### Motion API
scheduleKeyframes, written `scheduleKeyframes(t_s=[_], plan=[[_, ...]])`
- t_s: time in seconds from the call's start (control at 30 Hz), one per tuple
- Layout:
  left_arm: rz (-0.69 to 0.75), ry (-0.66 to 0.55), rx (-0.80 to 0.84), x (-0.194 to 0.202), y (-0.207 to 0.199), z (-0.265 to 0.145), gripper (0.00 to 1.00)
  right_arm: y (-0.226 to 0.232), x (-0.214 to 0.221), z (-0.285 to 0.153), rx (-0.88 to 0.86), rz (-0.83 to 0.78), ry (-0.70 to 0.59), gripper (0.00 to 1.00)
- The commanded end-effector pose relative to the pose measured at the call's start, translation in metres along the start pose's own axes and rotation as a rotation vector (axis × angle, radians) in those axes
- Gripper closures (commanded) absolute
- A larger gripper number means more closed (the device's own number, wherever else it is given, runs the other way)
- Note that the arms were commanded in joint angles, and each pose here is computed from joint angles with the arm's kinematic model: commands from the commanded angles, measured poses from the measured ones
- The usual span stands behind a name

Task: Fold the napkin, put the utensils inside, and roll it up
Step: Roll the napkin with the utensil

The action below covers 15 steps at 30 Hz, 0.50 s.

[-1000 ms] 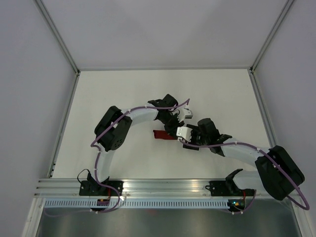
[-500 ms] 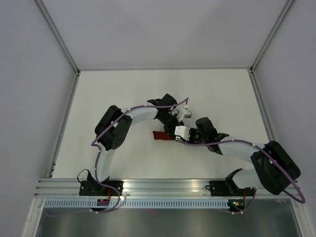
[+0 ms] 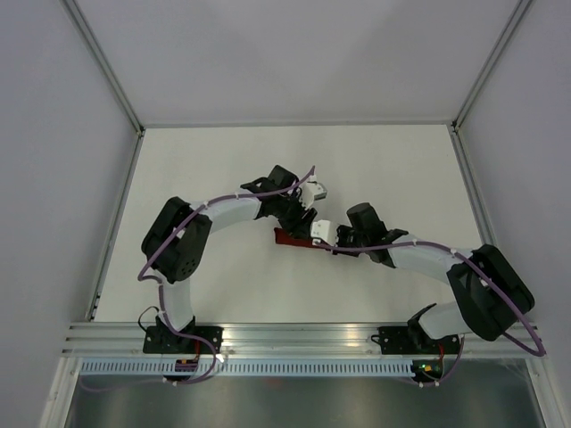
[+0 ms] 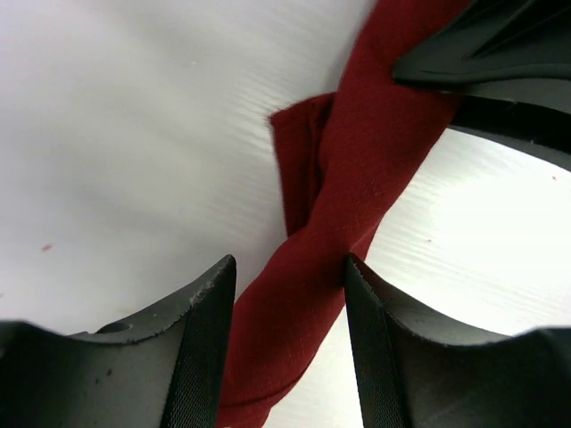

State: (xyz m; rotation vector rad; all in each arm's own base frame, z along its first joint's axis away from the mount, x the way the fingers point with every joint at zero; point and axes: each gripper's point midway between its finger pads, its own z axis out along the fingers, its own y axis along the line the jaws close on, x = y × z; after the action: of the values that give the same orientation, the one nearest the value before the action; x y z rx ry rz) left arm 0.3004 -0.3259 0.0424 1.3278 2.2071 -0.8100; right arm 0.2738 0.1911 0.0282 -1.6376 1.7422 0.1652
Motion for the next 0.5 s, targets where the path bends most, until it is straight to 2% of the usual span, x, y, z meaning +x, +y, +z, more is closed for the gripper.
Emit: scheduleKeyframes(t_s=[0.0,0.03,0.13,0.17,0.23,0.4,0.47], plan=[[0.029,-0.208,-0.228,-0.050,0.035,-0.032,0.43,0.019,0.006,0.001,-0.115,0.035,0.046,0.79],[0.006,-0.210,-0.301,-0.041,0.045,-0.035,0.43,0.017,0.002,0.001,-0.125,0.035,0.042,0.79],[0.021,-0.412,-0.428,-0.074,0.056,-0.069,0.43,0.025,0.004,0.003,-0.199,0.058,0.060,0.79],[0.008,-0.437,-0.450,-0.066,0.056,-0.072,0.41,0.019,-0.002,0.004,-0.204,0.059,0.051,0.79],[0.008,-0.565,-0.522,-0.086,0.058,-0.098,0.40,0.022,0.004,0.006,-0.245,0.085,0.071,0.79],[-0.009,-0.696,-0.569,-0.087,0.052,-0.122,0.40,0.014,0.008,0.010,-0.338,0.143,0.108,0.80],[0.001,-0.789,-0.589,-0.089,0.046,-0.137,0.40,0.008,0.006,0.009,-0.368,0.147,0.122,0.80]])
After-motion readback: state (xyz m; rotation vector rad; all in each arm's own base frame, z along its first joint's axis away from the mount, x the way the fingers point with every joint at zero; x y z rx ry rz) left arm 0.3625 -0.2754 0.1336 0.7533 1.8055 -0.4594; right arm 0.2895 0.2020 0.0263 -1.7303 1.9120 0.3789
